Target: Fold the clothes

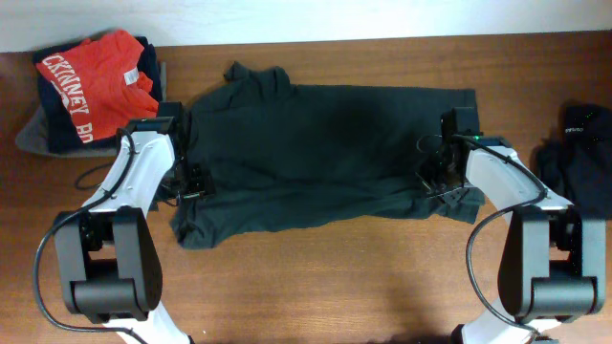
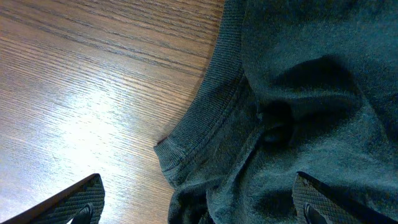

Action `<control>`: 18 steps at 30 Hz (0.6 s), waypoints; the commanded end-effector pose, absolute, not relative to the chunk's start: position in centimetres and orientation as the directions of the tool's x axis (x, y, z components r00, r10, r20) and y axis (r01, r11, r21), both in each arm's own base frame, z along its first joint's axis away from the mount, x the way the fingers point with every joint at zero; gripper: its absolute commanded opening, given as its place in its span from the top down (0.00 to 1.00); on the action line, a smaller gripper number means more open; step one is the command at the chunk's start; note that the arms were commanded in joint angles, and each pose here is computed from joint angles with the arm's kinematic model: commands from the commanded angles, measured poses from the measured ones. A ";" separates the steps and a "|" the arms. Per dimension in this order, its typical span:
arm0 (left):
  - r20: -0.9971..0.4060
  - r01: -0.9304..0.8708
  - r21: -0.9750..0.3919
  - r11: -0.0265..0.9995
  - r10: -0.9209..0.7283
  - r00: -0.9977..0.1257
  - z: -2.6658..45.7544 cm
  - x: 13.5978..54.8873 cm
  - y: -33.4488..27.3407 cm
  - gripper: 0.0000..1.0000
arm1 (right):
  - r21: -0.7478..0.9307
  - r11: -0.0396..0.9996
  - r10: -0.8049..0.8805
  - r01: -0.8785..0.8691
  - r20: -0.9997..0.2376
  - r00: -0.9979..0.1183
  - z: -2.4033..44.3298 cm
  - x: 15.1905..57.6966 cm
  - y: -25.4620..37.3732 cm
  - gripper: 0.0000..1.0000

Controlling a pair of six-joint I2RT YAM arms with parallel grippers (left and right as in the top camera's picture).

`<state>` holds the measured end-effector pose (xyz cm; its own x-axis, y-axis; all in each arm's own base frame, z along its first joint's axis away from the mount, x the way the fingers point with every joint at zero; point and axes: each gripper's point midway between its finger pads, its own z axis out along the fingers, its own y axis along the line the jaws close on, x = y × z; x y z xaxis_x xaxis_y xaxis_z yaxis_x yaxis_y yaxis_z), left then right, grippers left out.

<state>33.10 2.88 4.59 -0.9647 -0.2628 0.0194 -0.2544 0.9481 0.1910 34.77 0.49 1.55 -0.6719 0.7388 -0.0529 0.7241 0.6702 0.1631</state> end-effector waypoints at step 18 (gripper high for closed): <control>0.021 -0.258 0.184 0.948 -0.266 -0.964 4.5 33.4 2.9 0.04 | 0.134 0.651 0.756 0.747 -0.016 -0.655 -0.1 34.3 0.9 0.91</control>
